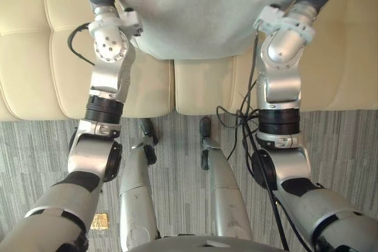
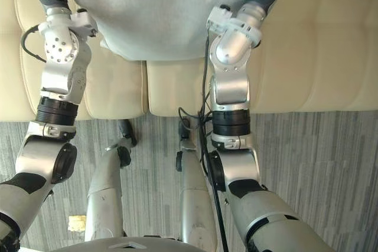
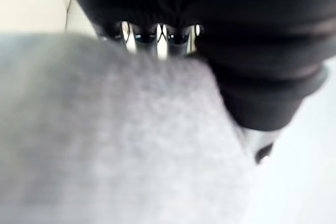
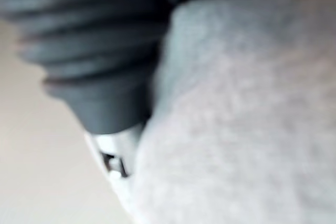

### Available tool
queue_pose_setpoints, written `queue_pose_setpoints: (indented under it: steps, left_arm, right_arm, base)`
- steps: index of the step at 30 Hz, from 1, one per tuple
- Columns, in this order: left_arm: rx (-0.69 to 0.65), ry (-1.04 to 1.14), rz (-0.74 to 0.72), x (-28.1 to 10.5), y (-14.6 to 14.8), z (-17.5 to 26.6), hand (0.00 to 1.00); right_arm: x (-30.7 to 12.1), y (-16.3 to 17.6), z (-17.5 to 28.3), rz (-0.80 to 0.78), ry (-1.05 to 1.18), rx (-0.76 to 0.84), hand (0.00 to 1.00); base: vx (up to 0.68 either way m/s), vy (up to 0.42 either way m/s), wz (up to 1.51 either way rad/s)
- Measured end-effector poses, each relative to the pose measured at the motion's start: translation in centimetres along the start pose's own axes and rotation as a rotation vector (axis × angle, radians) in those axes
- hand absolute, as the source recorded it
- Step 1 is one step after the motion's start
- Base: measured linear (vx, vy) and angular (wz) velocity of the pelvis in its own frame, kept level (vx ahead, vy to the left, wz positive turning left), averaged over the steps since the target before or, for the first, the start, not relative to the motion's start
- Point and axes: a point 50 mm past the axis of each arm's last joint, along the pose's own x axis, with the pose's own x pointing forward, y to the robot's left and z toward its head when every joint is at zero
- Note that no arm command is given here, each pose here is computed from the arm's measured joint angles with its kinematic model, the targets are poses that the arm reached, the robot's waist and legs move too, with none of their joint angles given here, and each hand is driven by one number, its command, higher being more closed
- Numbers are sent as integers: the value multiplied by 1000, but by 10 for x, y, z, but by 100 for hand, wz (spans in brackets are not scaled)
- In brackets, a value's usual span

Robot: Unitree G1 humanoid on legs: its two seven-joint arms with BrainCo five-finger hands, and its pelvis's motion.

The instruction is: Pick up cushions and gather them together orderly.

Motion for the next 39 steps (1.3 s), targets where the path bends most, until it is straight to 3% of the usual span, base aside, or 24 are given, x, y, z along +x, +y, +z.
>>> queue_pose_setpoints:
  steps: [7, 14, 19, 22, 27, 30, 32, 34, 39]
  left_arm:
    - [88, -42, 76, 22, 31, 18, 0]
    - [98, -70, 132, 45, 48, 38, 0]
    - [90, -72, 142, 47, 59, 41, 0]
    - [116, -86, 121, 28, 76, 33, 0]
    - [260, 141, 148, -50, 146, -28, 0]
    - [334, 346, 195, -121, 191, -57, 0]
    - [338, 454, 236, -156, 205, -69, 0]
    - [336, 639, 280, -216, 218, -87, 0]
    - [404, 1044, 345, -327, 246, -107, 0]
  right_arm:
    - [16, -10, 0, 2, 33, 59, 0]
    - [47, 3, 2, 42, 104, 136, 0]
    - [56, 0, 4, 91, 97, 121, 0]
    - [57, -17, 4, 103, 68, 80, 0]
    - [1, -79, -37, 173, 142, -146, 0]
    - [-60, -128, -76, 226, 343, -311, 0]
    - [-88, -147, -90, 218, 451, -342, 0]
    - [-132, -177, -102, 218, 606, -413, 0]
    - [-209, -216, -111, 222, 866, -502, 0]
  base:
    - [16, -37, 17]
    - [42, -42, 15]
    - [50, -39, 17]
    - [74, -39, 9]
    - [80, -47, 13]
    - [80, -45, 1]
    - [51, -28, -7]
    - [57, -23, -14]
    - [63, -4, -30]
